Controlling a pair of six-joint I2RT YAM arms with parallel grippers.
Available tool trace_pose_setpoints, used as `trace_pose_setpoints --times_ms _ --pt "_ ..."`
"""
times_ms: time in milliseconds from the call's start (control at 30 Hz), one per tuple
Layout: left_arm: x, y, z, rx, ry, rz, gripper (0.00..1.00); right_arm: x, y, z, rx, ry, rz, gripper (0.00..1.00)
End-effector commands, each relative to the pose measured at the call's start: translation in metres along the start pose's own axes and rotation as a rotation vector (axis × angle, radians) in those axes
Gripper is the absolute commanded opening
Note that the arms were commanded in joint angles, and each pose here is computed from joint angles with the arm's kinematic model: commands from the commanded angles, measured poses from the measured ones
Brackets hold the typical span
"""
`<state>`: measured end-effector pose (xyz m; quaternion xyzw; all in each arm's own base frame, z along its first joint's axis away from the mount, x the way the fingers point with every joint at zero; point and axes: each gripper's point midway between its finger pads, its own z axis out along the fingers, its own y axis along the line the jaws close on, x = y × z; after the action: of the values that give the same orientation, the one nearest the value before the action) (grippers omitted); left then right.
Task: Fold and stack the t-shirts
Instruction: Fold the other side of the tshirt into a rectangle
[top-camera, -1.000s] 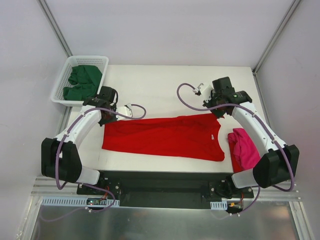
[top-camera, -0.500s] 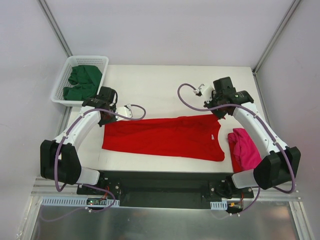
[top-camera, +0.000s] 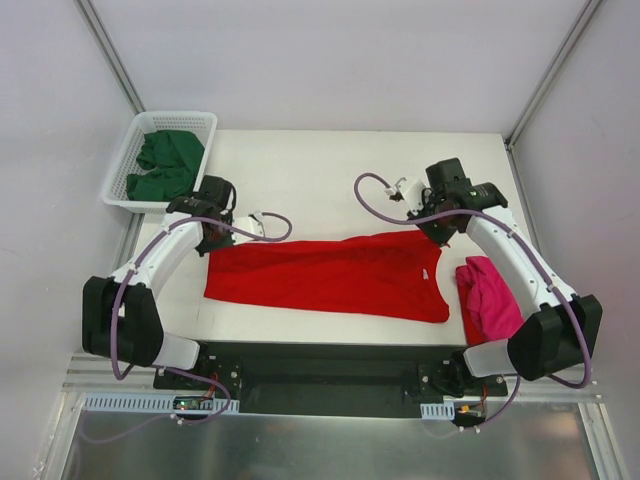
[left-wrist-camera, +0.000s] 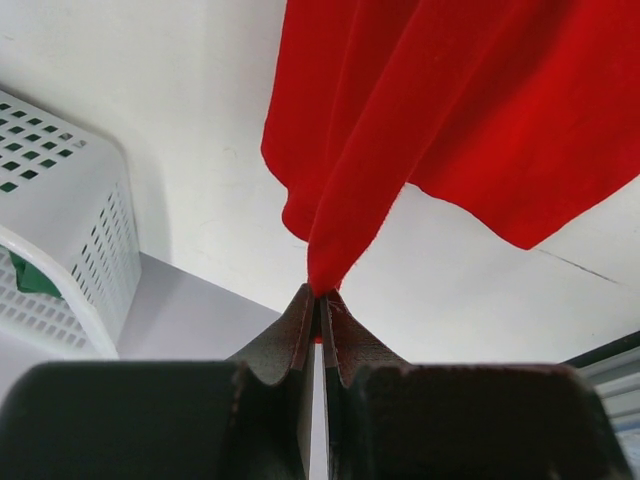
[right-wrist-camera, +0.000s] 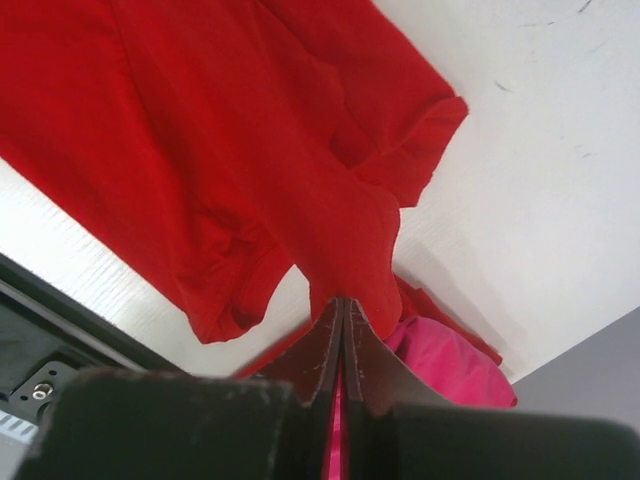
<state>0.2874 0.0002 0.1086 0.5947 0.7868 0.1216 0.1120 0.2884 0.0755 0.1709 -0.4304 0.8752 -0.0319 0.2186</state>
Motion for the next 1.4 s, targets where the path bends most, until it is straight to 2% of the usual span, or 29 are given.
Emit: trace_pose_setpoints --times_ms 0,433,833,1133,1367 --pt "0.003 -0.006 0.006 0.048 0.041 0.003 0.00 0.009 0.022 -0.010 -0.085 -0.003 -0.041 0.01" --pt "-0.009 0.023 0.015 0.028 0.051 0.004 0.00 0.025 0.033 -0.010 -0.107 0.026 -0.072 0.01" --pt "-0.007 0.043 0.003 -0.035 0.067 0.036 0.00 0.028 0.037 -0.001 -0.118 0.026 -0.076 0.01" --pt "-0.010 0.059 -0.007 -0.078 0.061 0.048 0.00 0.021 0.026 -0.006 -0.055 -0.001 -0.064 0.01" --pt "-0.011 0.062 -0.003 -0.075 0.064 0.052 0.00 0.012 0.006 -0.013 0.091 -0.072 -0.053 0.01"
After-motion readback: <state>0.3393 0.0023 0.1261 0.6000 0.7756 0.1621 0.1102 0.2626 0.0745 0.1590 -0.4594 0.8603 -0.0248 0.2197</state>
